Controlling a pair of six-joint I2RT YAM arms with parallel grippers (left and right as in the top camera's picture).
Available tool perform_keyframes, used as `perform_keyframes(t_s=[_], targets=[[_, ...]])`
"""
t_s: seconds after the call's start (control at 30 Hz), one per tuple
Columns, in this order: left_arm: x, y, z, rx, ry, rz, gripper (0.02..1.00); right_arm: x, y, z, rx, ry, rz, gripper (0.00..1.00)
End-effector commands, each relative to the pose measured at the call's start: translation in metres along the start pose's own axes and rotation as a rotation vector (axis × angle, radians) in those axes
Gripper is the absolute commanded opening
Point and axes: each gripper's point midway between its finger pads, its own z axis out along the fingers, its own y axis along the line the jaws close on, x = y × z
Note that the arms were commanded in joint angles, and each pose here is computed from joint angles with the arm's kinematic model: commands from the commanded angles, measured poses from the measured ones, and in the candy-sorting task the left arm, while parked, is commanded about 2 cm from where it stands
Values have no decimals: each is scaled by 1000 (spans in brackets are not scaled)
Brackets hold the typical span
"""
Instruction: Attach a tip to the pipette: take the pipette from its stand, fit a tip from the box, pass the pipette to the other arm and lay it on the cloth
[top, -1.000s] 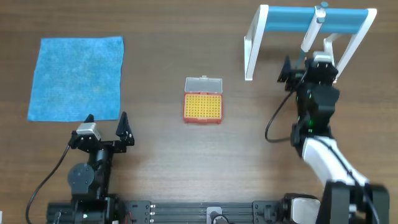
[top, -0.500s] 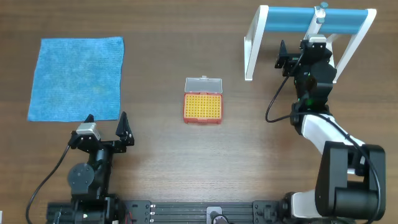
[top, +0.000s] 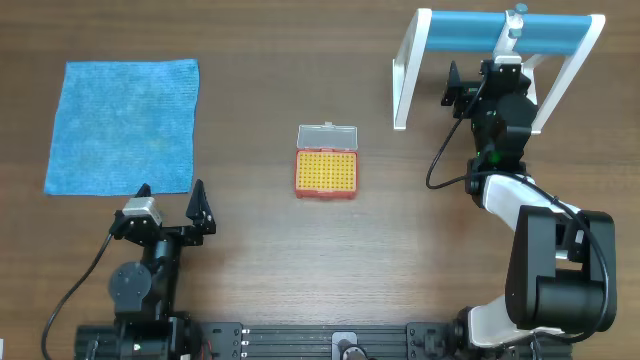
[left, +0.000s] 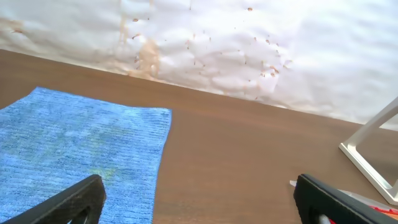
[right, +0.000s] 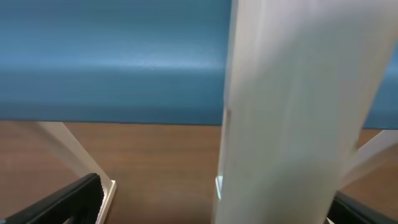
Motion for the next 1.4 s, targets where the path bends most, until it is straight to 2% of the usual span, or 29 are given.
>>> perform_keyframes(t_s=[0.03,0.07,0.1,0.13,0.17,0.27,0.63,0.93,1.27,1.4], targets=[[1,1,0,-8,1,-1,982,-7,-1,4,-8,-20,-15,969],[1,1,0,-8,0,-1,982,-7,-1,4,-8,-20,-15,910],[1,1,0,-8,1,-1,982,-7,-1,4,-8,-20,-15,737],[1,1,0,-8,1,-1,980,-7,-1,4,-7,-20,-15,382],[1,1,0,-8,1,-1,982,-7,-1,4,-7,-20,-15,222],[1,1,0,-8,1,-1,982,-7,-1,4,-7,-20,-15,75],[1,1,0,-8,1,-1,982,-9,-1,4,-7,-27,-16,75],[1,1,0,-8,0,-1,982,-41,-1,-5,-4,-104,-23,75],[1,1,0,-8,1,-1,982,-51,10,-23,-27,-49,-21,75],[1,1,0,-8,1,-1,980,-69,19,-34,-45,-78,-26,73]])
